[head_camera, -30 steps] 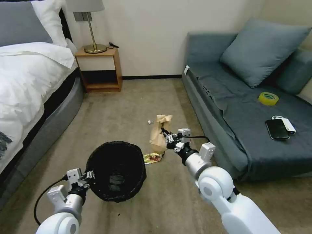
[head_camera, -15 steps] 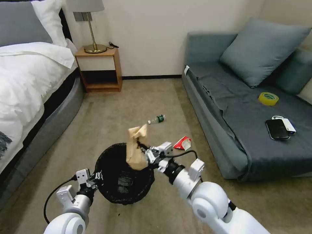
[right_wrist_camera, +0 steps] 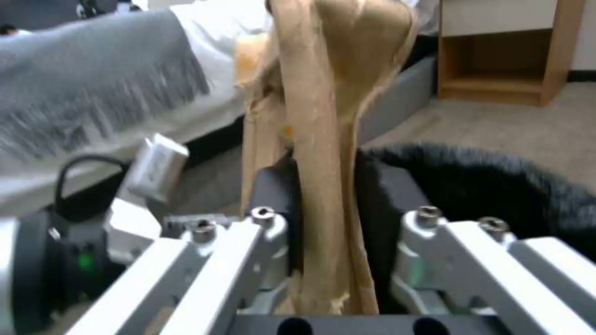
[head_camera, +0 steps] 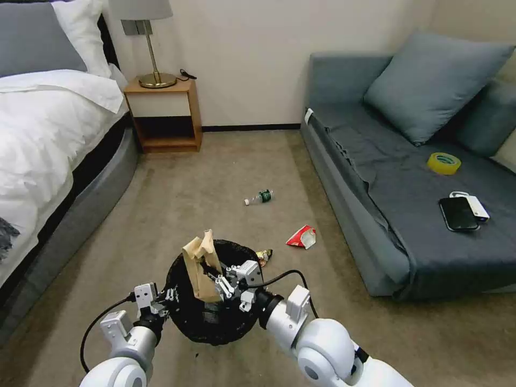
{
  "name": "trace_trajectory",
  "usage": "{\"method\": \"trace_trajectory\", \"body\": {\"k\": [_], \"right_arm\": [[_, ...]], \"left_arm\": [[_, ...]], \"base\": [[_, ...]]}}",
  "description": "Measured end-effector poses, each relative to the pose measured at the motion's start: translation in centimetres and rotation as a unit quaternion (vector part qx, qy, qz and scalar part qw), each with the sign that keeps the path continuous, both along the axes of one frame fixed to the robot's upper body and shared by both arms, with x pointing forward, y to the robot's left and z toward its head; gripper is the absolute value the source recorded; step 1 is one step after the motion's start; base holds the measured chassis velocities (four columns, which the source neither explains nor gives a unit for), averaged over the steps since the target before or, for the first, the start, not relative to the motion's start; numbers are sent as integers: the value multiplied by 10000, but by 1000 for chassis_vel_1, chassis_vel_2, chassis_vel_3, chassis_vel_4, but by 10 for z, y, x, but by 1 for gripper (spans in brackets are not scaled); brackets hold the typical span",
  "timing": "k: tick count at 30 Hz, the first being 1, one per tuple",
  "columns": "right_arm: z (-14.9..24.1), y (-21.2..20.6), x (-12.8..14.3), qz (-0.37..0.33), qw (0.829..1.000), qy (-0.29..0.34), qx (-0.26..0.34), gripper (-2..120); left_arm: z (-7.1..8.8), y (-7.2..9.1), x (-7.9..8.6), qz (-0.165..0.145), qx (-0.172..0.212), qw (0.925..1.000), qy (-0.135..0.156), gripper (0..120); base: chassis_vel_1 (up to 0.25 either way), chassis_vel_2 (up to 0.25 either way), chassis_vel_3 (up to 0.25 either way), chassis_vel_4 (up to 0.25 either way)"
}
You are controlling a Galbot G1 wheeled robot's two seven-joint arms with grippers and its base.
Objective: Pick up the trash bin, then pick up the garbage on the floor and place it into the trash bin.
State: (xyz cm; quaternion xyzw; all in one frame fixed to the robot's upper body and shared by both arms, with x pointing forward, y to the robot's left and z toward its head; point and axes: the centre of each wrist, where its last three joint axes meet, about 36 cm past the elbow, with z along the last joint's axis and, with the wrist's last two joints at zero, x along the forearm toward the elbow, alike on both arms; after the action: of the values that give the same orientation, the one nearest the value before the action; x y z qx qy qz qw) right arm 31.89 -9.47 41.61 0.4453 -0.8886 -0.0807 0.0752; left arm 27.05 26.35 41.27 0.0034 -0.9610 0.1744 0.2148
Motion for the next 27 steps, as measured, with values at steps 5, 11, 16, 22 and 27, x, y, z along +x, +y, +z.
{"method": "trace_trajectory", "body": {"k": [5,11,16,22,27], "right_arm": [[-7,-1,-1,-18,9999,-53,-122,42],[-9,-11,-2,-222,9991,-186,-308,67],[-2,-30,0,-637,9967,-342,-379,85],[7,-69,-1,-1327,9872,-658,-599,99],[11,-86,-16,-2027,9723,-840,-810,100]], "left_arm": [[4,3,0,32,-16,10000,-32,5],[7,9,0,169,95,9998,-64,5],[11,17,-2,327,263,9990,-143,5],[17,28,-2,477,408,9978,-230,5],[20,33,-1,551,475,9969,-297,5]], "base": [[0,0,0,0],[0,0,0,0],[0,0,0,0],[0,0,0,0],[0,0,0,0]]}}
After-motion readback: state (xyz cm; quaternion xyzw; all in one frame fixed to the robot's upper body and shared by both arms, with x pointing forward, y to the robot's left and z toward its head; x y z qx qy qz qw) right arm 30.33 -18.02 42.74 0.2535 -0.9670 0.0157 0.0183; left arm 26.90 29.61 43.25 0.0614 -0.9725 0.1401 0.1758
